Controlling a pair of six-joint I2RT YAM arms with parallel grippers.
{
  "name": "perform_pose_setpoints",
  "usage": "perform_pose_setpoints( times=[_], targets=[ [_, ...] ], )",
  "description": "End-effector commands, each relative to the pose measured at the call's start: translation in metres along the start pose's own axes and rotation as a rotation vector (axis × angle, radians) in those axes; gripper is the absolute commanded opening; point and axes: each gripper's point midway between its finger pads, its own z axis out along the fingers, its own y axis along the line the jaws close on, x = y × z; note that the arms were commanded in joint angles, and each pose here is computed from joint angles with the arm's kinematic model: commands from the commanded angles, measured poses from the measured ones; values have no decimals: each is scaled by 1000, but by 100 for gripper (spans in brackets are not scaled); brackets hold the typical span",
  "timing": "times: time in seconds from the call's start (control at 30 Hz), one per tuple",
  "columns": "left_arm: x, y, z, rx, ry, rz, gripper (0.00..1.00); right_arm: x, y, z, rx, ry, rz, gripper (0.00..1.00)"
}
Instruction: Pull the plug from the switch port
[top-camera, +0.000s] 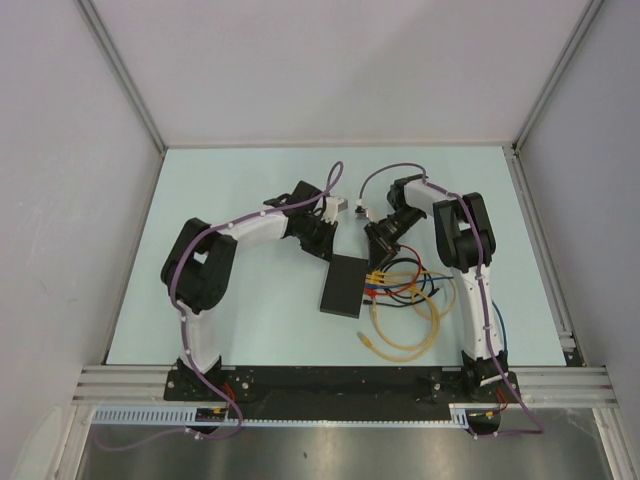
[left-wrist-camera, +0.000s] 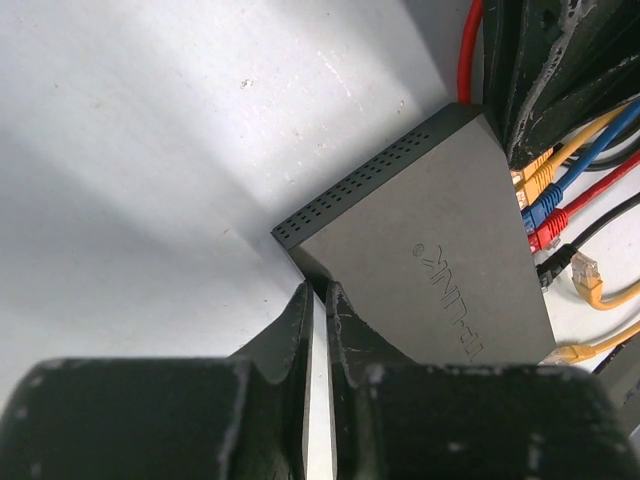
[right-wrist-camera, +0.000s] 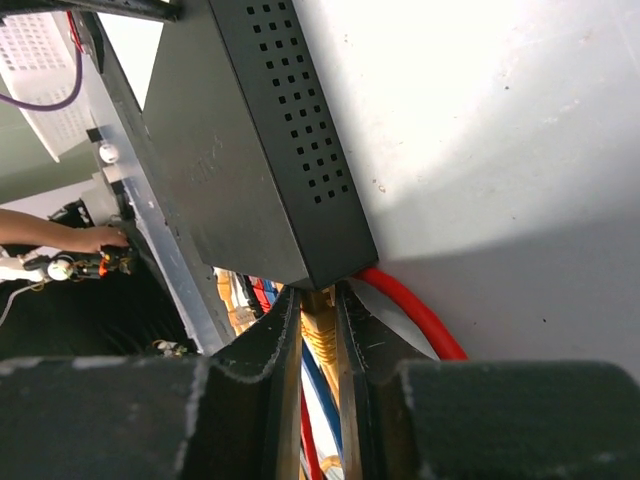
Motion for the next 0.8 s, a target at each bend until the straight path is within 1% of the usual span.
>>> perform_pose_setpoints(
  times=[0.0,0.03,0.1,0.2,0.33,0.47,0.77],
  targets=[
    [17,3,27,-21,59,54,8,6,-46,-3,198,75,-154,4],
    [18,4,29,-23,65,50,8,7,-47,-6,200,83,-175,4],
    [16,4,29,-18,61,53,7,9,-43,-8,182,93,-165,4],
    [14,4,31,-17,61,56,6,2,-40,-16,192,96,-193,5],
    [15,2,30,-5,67,58,4,0,-30,-22,184,125,-252,5],
    [18,2,35,11,87,49,0,5,-21,-29,141,134,-243,4],
    [17,-2,32,25,72,61,0,15,-25,-17,115,172,-211,4]
  ],
)
